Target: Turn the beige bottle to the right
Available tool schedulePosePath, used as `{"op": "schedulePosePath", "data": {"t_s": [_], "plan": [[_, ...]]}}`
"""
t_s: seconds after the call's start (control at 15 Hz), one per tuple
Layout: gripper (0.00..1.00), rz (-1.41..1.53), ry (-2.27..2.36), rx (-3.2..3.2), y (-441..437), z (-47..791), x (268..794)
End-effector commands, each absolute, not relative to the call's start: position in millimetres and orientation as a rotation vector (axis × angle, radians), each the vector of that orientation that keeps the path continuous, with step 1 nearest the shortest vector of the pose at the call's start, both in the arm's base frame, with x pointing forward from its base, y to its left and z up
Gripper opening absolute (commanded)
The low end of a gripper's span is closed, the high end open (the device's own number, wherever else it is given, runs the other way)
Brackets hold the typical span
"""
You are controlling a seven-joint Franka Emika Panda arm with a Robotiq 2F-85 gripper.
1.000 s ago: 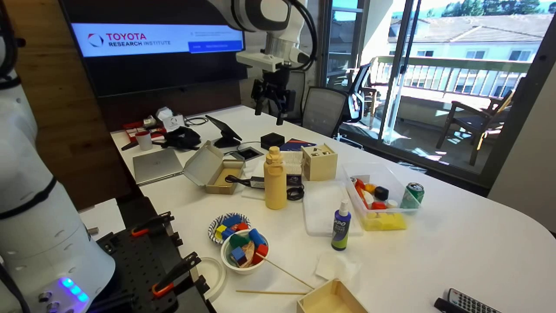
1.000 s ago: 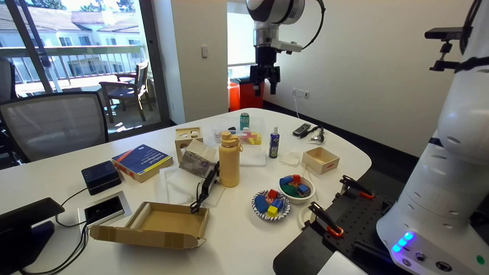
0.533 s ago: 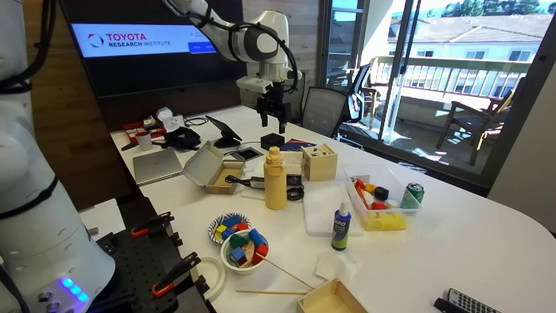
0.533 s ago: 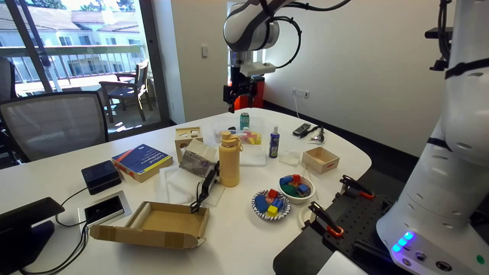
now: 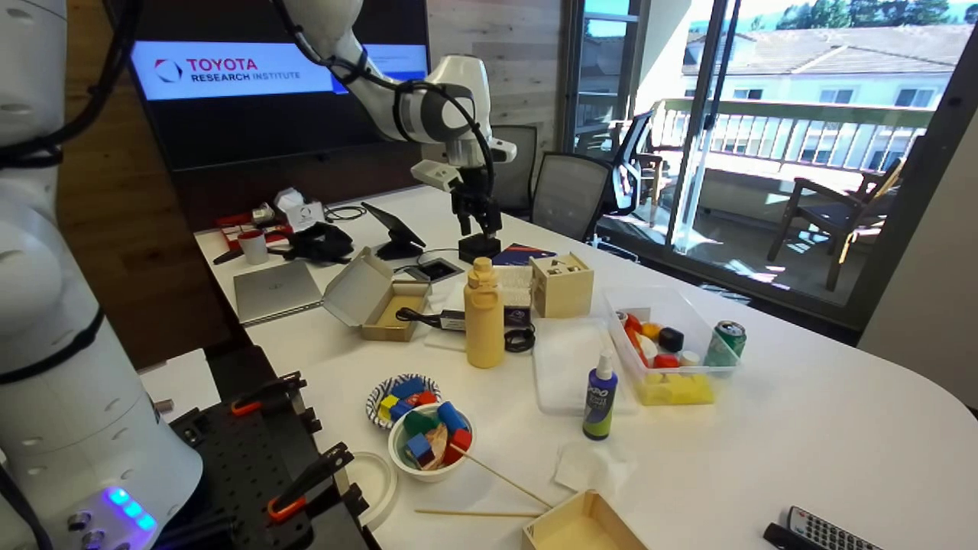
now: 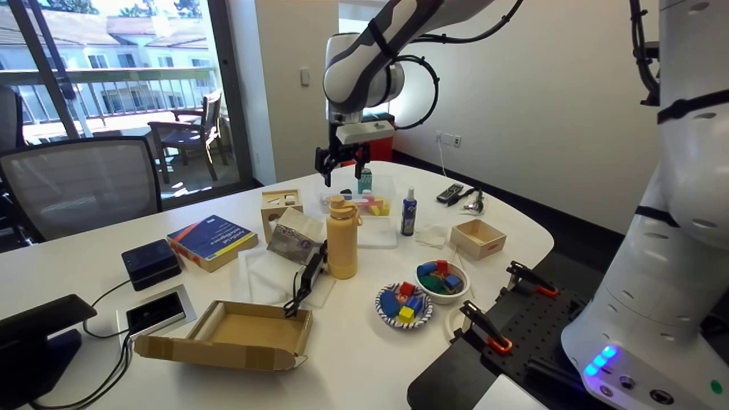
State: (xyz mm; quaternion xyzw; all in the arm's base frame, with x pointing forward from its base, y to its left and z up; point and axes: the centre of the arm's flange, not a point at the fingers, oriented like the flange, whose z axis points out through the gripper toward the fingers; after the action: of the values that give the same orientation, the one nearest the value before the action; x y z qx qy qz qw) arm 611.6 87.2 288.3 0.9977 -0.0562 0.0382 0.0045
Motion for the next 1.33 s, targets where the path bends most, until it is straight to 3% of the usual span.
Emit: {"op": "schedulePosePath", "data": {"t_s": [0.0,1.27], "plan": [[1.0,0.141,-0.259,3.091,90,271,606],[1.0,0.155,-0.235,3.089,113,236,623]]}}
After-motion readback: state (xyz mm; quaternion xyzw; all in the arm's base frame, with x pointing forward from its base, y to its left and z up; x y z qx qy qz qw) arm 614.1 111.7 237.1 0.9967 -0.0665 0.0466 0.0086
